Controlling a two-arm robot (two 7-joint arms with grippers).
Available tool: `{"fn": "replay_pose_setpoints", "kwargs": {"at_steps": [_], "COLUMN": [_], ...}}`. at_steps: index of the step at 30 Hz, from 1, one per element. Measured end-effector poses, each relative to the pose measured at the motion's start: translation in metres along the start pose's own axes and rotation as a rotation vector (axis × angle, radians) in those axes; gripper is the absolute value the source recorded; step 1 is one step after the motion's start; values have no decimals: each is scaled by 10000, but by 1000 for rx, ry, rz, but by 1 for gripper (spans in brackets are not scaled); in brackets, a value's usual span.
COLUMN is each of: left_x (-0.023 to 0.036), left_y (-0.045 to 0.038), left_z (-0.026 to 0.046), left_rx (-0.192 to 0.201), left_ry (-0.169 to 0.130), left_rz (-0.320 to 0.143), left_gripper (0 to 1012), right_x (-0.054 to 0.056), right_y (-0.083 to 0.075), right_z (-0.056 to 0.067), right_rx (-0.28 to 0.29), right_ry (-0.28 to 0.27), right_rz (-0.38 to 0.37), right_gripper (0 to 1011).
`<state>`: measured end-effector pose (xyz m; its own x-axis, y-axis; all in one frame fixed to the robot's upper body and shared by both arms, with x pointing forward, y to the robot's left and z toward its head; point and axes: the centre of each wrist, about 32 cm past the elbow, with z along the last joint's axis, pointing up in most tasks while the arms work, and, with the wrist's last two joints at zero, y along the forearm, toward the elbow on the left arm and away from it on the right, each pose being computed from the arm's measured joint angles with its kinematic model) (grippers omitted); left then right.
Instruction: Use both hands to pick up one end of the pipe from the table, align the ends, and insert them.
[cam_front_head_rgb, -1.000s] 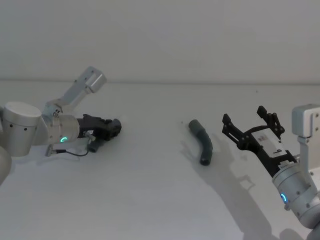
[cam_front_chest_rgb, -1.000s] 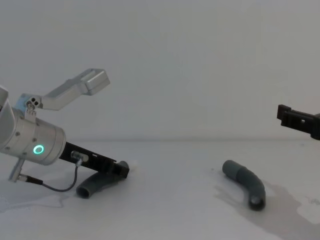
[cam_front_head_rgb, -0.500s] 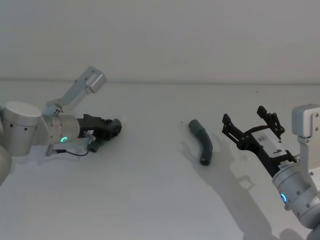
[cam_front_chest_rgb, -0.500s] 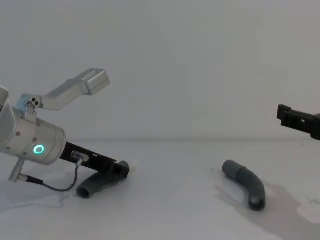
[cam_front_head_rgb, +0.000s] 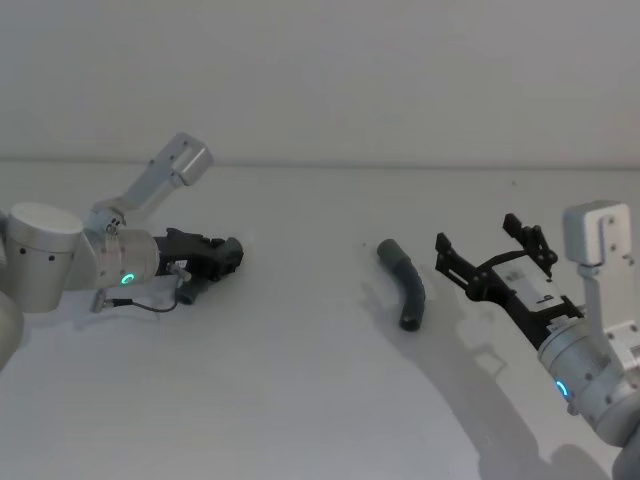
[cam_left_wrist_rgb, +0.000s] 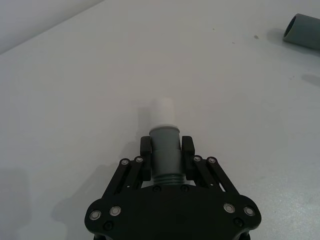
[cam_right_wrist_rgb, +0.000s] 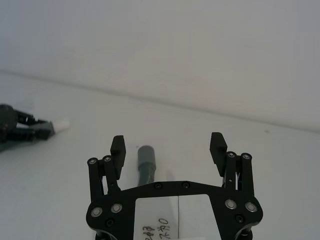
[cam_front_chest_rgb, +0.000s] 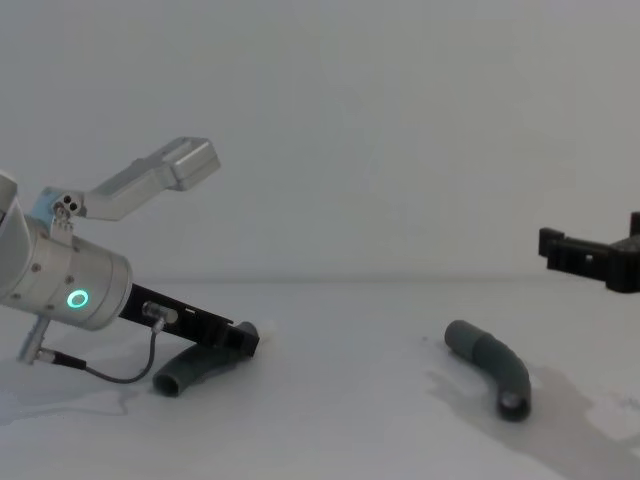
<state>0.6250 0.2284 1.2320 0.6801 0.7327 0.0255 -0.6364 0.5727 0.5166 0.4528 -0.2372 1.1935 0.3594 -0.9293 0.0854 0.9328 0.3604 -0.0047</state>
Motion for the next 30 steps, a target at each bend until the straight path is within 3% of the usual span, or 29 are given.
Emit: {"fn": "replay_pose_setpoints", "kwargs": {"at_steps": [19,30], "left_x": [0,0], "left_y": [0,0], "left_z": [0,0], "left_rx": [0,0], "left_ry": [0,0], "left_rz": [0,0], "left_gripper": [343,343], "right_x": [71,100], "right_y": [380,556], "right_z": [73,124], "right_rx": [-249,-327], "right_ry": [-52,-62], "right_rz": [91,122], "right_gripper": [1002,1001]}}
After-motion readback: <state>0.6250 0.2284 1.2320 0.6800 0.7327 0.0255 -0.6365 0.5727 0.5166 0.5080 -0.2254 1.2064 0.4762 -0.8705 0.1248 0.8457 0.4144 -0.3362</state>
